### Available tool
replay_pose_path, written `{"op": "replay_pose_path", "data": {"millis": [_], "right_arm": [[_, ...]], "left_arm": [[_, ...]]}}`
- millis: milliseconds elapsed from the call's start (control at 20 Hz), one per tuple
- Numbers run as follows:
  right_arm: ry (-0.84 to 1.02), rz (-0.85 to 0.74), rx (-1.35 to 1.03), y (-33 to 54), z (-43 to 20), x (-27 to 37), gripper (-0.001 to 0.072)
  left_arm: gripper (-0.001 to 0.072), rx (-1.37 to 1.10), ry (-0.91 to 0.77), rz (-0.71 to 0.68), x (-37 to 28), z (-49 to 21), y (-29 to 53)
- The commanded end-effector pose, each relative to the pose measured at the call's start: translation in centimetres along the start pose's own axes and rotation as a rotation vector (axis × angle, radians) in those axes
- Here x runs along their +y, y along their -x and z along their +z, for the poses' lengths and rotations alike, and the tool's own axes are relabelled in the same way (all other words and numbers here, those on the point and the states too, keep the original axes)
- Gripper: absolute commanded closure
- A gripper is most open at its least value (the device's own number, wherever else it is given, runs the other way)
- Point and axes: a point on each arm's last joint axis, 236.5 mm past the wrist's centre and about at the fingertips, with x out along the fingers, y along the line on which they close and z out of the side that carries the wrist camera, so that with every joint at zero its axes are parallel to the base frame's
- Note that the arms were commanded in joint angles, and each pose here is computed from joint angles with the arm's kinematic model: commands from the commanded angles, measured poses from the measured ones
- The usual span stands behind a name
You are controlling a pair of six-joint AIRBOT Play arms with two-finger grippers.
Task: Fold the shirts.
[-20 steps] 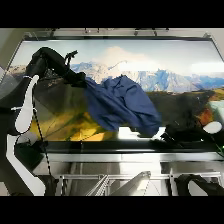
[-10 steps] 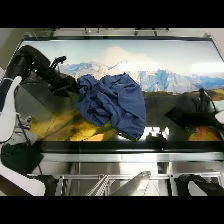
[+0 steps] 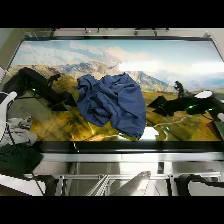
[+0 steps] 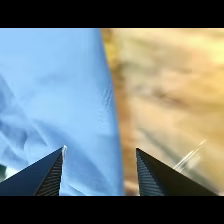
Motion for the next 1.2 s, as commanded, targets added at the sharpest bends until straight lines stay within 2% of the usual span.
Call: {"op": "replay_pose_path", "data": {"millis": [0, 100, 350, 400, 600, 650, 750, 900, 950, 1050, 1100, 1150], "right_arm": [[0.031, 0.043, 0.103, -3.4, -2.4, 1.6, 0.0223], [0.067, 0.033, 0.134, -4.9, -3.8, 2.5, 0.0223], [0.108, 0.021, 0.17, -6.8, -5.8, 4.0, 0.0223], [0.109, 0.021, 0.172, -6.9, -5.9, 4.1, 0.0223], [0.108, 0.021, 0.176, -6.9, -6.0, 4.1, 0.0224], [0.101, 0.024, 0.18, -6.8, -6.1, 4.2, 0.0225], [0.091, 0.045, 0.223, -6.1, -6.9, 4.3, 0.031], [0.064, -0.054, 0.233, -5.8, -6.8, 1.7, 0.0311], [0.053, -0.097, 0.232, -6.1, -6.8, 0.7, 0.0331], [0.04, -0.095, 0.255, -7.4, -7.6, 0.6, 0.0619], [0.05, -0.078, 0.259, -8.1, -7.9, 1.1, 0.0628], [0.056, -0.039, 0.255, -8.7, -8.1, 2.1, 0.069]], "left_arm": [[0.0039, -0.045, -0.019, 0.024, 0.5, 1.2, -2.4], [0.0039, -0.032, -0.029, 0.021, 0.0, 1.4, -3.7], [0.0042, -0.049, -0.023, -0.12, -2.8, 2.7, -5.6], [0.0126, -0.047, -0.02, -0.13, -3.0, 3.0, -5.8], [0.0683, -0.029, -0.072, -0.139, -4.4, 4.0, -5.6], [0.0682, -0.032, -0.096, -0.139, -4.9, 4.2, -5.4], [0.0682, -0.021, -0.125, -0.144, -5.6, 4.1, -4.9], [0.0682, 0.009, -0.13, -0.151, -5.6, 3.5, -4.5], [0.0682, 0.014, -0.131, -0.151, -5.7, 3.3, -4.5], [0.0682, 0.018, -0.139, -0.151, -5.9, 3.2, -4.7], [0.0682, 0.024, -0.144, -0.152, -6.2, 3.1, -4.8], [0.0682, 0.028, -0.146, -0.158, -6.3, 2.9, -4.8]]}}
